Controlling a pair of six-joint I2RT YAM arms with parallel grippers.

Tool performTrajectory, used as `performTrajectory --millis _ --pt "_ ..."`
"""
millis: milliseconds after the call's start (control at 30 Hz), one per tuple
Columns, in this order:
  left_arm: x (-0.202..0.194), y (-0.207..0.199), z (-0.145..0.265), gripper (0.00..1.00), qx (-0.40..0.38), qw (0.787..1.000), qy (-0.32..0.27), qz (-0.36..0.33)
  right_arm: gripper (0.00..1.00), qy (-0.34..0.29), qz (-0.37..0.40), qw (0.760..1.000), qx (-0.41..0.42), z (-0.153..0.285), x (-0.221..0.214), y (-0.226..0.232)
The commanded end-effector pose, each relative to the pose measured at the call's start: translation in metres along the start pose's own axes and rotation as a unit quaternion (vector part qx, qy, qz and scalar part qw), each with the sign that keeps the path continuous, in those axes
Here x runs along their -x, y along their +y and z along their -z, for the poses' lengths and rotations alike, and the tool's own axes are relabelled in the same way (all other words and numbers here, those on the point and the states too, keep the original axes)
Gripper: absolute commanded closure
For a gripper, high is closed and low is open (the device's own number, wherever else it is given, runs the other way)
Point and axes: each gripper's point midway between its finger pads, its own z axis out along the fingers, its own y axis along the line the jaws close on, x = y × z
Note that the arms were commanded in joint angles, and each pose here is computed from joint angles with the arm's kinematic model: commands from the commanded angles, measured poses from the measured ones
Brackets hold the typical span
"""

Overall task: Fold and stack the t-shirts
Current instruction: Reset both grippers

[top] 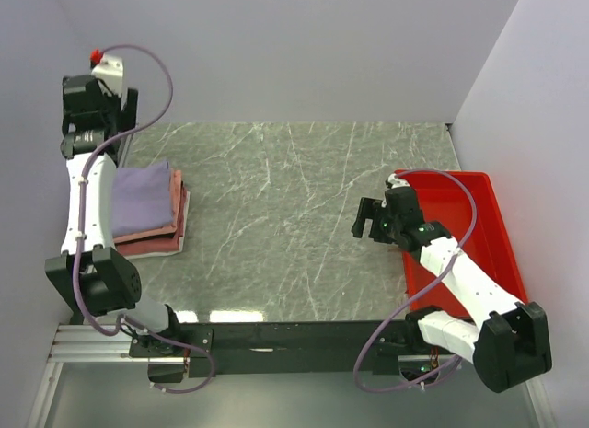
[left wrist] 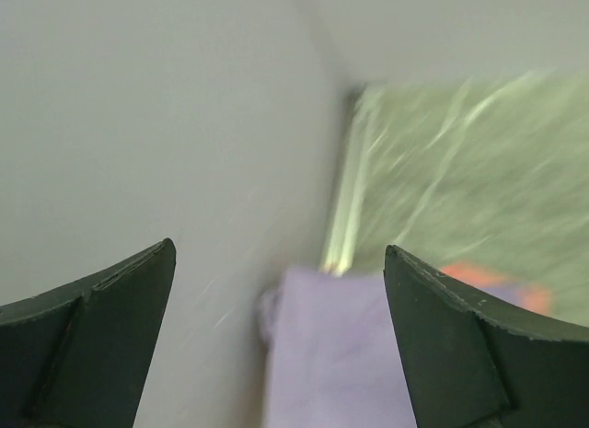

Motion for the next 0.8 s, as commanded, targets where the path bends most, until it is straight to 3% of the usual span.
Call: performTrajectory --millis 0,133,267,400,600,767 --pt "0.057 -0.031 0.019 0.01 -0.071 0.993 -0.064 0.074 0.01 -0.039 -0.010 0.999 0.005 0.011 0.022 0.004" --pt "0.103 -0.070 0.033 0.00 -0.138 0.974 -0.126 0.129 0.01 -0.049 -0.010 0.999 -0.001 0.015 0.026 0.003" --pt "0.146 -0.134 0.059 0.00 -0.209 0.938 -0.181 0.209 0.01 -0.060 -0.017 0.998 -0.010 0.018 0.029 -0.001" --pt "0.161 -0.203 0.090 0.01 -0.296 0.911 -0.192 0.214 0.01 -0.070 -0.020 0.997 -0.004 0.021 0.032 0.001" --pt "0.139 -0.292 0.144 0.01 -0.329 0.902 -0.175 0.217 0.00 -0.109 -0.029 0.993 0.022 0.033 0.039 0.007" --pt "0.067 -0.348 0.197 0.00 -0.328 0.906 -0.131 0.235 0.00 -0.134 -0.047 0.990 0.022 0.039 0.034 0.001"
